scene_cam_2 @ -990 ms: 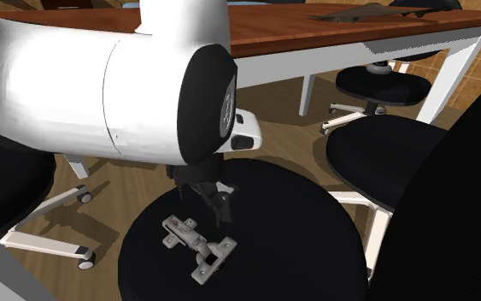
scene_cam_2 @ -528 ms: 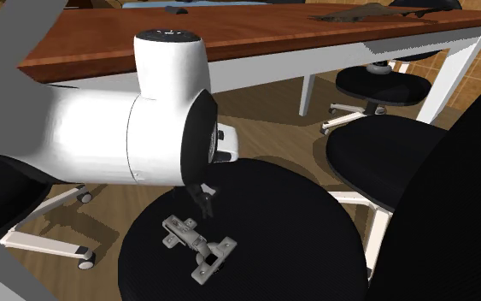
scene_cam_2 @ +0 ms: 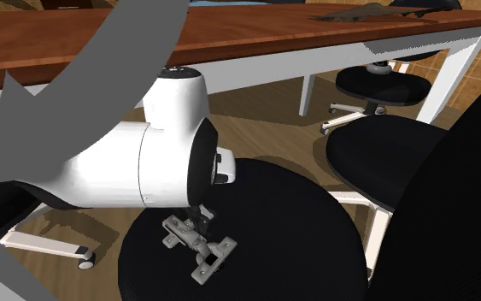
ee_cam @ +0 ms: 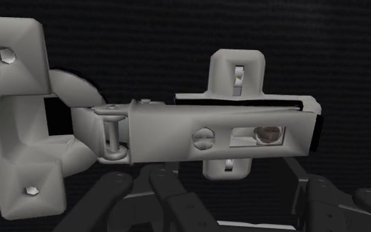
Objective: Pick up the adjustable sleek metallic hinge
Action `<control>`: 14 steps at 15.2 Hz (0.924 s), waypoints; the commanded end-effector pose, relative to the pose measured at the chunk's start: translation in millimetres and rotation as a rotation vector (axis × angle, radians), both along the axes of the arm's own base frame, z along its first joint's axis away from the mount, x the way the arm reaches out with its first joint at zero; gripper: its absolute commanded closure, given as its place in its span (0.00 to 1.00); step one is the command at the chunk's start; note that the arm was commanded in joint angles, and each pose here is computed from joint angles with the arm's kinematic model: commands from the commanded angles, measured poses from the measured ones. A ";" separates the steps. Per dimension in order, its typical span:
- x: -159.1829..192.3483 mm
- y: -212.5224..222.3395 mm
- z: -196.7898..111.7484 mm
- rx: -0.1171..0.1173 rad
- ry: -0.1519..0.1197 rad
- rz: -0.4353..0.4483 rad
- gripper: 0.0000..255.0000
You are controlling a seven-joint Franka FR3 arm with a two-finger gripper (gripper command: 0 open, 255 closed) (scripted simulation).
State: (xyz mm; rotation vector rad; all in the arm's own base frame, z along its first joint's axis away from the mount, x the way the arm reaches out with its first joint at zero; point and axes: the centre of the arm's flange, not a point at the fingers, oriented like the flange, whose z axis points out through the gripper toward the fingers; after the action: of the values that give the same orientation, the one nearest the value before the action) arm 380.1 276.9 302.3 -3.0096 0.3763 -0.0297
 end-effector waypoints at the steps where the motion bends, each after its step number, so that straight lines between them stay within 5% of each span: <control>1: -1.1 0.8 -2.0 -0.005 0.008 0.001 1.00; 9: 0.3 -0.3 -0.1 -0.005 0.008 0.001 1.00; 14: 0.3 -0.3 26.3 -0.005 0.008 0.001 1.00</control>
State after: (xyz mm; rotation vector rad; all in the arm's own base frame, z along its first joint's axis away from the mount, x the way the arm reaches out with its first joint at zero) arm 378.7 274.5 319.4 -3.0206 0.3785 -0.0067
